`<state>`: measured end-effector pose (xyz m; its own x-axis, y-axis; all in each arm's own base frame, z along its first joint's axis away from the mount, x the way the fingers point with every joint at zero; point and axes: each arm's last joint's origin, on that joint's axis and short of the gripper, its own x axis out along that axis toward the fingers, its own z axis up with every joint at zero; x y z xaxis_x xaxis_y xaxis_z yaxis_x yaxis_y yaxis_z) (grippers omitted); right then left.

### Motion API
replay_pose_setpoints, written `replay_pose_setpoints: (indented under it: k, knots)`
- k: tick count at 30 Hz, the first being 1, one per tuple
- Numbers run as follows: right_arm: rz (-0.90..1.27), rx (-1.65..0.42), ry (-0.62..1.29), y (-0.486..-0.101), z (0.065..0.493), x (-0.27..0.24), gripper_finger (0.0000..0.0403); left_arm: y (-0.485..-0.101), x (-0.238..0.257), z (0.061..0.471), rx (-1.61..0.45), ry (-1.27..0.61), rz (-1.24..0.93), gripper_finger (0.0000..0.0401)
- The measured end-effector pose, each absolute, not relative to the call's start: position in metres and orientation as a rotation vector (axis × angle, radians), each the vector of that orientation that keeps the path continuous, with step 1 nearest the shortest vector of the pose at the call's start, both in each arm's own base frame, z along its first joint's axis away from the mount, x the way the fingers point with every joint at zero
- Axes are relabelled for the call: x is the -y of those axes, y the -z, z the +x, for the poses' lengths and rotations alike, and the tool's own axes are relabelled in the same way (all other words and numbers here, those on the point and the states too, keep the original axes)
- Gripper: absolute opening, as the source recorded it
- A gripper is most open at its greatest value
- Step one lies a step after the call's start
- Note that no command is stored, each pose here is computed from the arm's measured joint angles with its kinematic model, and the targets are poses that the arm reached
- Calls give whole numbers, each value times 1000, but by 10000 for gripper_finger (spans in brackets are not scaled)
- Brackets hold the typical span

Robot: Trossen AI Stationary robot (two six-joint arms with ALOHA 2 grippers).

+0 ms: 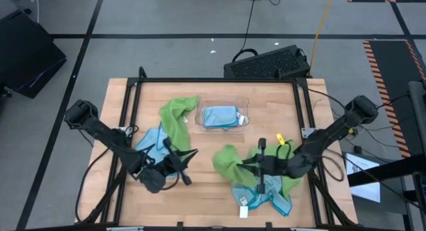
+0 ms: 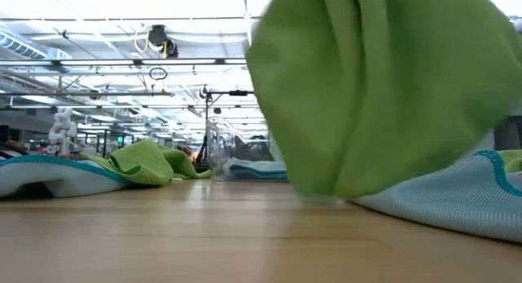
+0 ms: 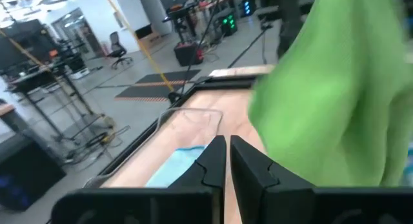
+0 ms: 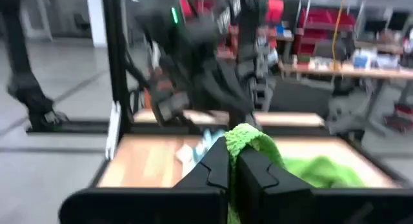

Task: Fold microfiber towels
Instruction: Fold the bottom left green microfiber cloth

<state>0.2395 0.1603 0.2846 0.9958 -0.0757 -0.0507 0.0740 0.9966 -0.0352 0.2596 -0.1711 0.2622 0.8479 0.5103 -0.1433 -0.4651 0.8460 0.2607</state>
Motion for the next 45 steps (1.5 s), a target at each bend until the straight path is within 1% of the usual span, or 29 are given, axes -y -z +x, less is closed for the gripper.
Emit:
replay_pose_setpoints:
  k: [7,11,13,16,21,25,27,30,32,34,36,38,41,42,45]
  knots:
    - [-33,-163,89,-252,257,-165,2,-264,177,259,-211,-438,223,24]
    - [-22,-197,-22,-243,263,-167,2,-258,172,266,-256,-339,199,27]
    - [-21,-210,-69,-241,264,-168,2,-254,170,271,-278,-286,193,38]
    - [-34,-227,-77,-239,265,-167,2,-248,167,282,-288,-222,169,71]
    - [-60,-259,-66,-235,266,-165,2,-235,156,304,-288,-171,124,150]
    - [-60,-270,-65,-234,265,-165,3,-221,148,325,-266,-47,87,210]
    - [-62,-273,-65,-234,265,-165,3,-215,143,334,-239,-27,89,235]
    - [-63,-275,-65,-233,265,-165,3,-209,133,346,-196,-17,80,265]
    - [-63,-275,-65,-233,265,-165,3,-206,127,351,-195,25,72,272]
    - [-64,-276,-65,-233,265,-165,3,-203,124,354,-199,76,63,257]
    - [-63,-276,-65,-233,265,-165,3,-201,124,354,-218,95,88,215]
    - [-61,-277,-67,-233,265,-165,3,-201,126,353,-222,108,126,152]
    - [-61,-279,-67,-233,265,-165,3,-208,131,347,-215,132,212,40]
    - [-58,-283,-67,-233,265,-165,3,-212,132,345,-204,115,226,21]
    - [-26,-315,-57,-229,264,-164,3,-222,136,338,-193,26,264,15]
